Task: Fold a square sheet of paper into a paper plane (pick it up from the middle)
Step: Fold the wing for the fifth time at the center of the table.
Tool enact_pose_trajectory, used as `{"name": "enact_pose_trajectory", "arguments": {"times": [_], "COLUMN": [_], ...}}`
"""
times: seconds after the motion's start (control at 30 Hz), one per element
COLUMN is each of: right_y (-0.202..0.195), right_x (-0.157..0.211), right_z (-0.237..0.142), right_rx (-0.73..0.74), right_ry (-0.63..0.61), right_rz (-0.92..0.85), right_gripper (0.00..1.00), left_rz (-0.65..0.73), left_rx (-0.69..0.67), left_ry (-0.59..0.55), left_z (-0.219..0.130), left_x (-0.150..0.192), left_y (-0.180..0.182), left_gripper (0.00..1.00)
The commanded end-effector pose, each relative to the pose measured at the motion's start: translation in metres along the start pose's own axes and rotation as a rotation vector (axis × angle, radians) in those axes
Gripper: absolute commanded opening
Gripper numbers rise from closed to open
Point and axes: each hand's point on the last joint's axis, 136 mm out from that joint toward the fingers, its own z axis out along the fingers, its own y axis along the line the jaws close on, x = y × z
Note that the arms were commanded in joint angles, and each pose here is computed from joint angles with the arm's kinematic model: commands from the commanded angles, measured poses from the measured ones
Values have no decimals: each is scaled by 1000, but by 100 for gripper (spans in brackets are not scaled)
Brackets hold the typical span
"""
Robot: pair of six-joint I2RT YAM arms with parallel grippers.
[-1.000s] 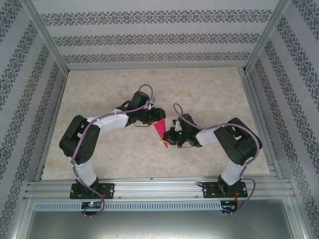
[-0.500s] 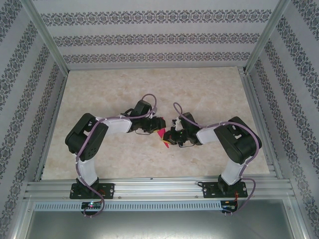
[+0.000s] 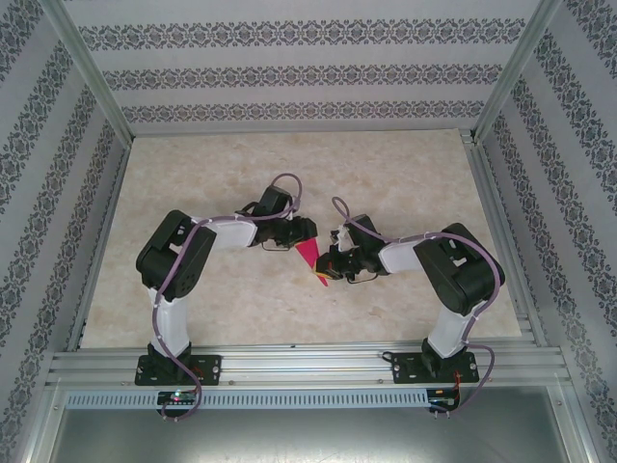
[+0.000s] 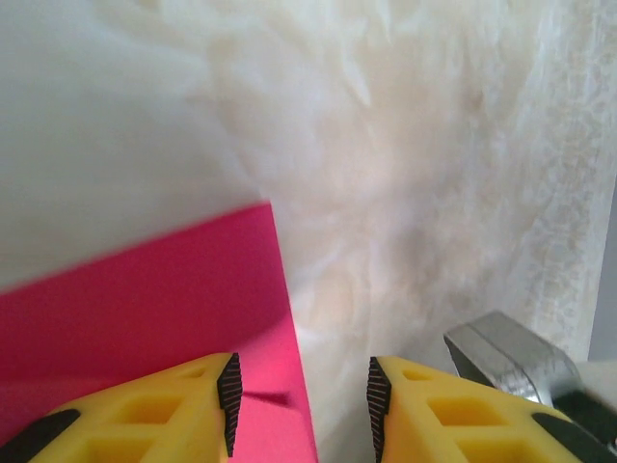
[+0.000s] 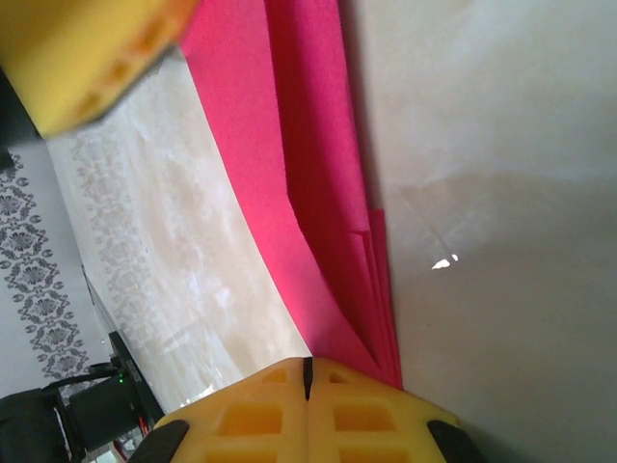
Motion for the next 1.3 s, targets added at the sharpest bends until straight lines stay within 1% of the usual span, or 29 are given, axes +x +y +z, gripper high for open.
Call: {"name": "enact_pose_trajectory", "arguments": {"times": [0.0,0.2,0.33,0.5,0.63,0.73,0.8,0.97,1.07,1.27], "right_y": [-78,-78,-76,-70,-67,-64,-62,-55,-54,-51], "right_x": [43,42,41,38,34,30,28,23,22,22], "right_z": [-4,-7,-6,-5,-3,-2,-2,-4,-5,-6], "right_rx": [245,228,216,191,180,176,167,148,146,127], "right_ry": [111,115,118,120,120,112,103,81,76,70], "right_rz": [178,183,181,178,173,175,176,171,170,169], "right_gripper": [0,0,0,0,0,0,0,0,0,0], "left_rz": [15,4,7,37,73,73,89,139,138,92], "left_rx": [-30,-38,-14,-18,5,69,105,148,159,158], "left_ry": [-18,-33,-47,-83,-108,-112,-88,31,83,131], "left_z": [-2,-8,-17,-38,-60,-70,-69,-40,-20,7], "left_x": [-17,-32,-45,-71,-79,-70,-54,-2,17,31], "left_y": [16,35,36,27,7,-12,-25,-48,-49,-32], "left_gripper": [43,43,45,45,45,45,44,41,41,41]}}
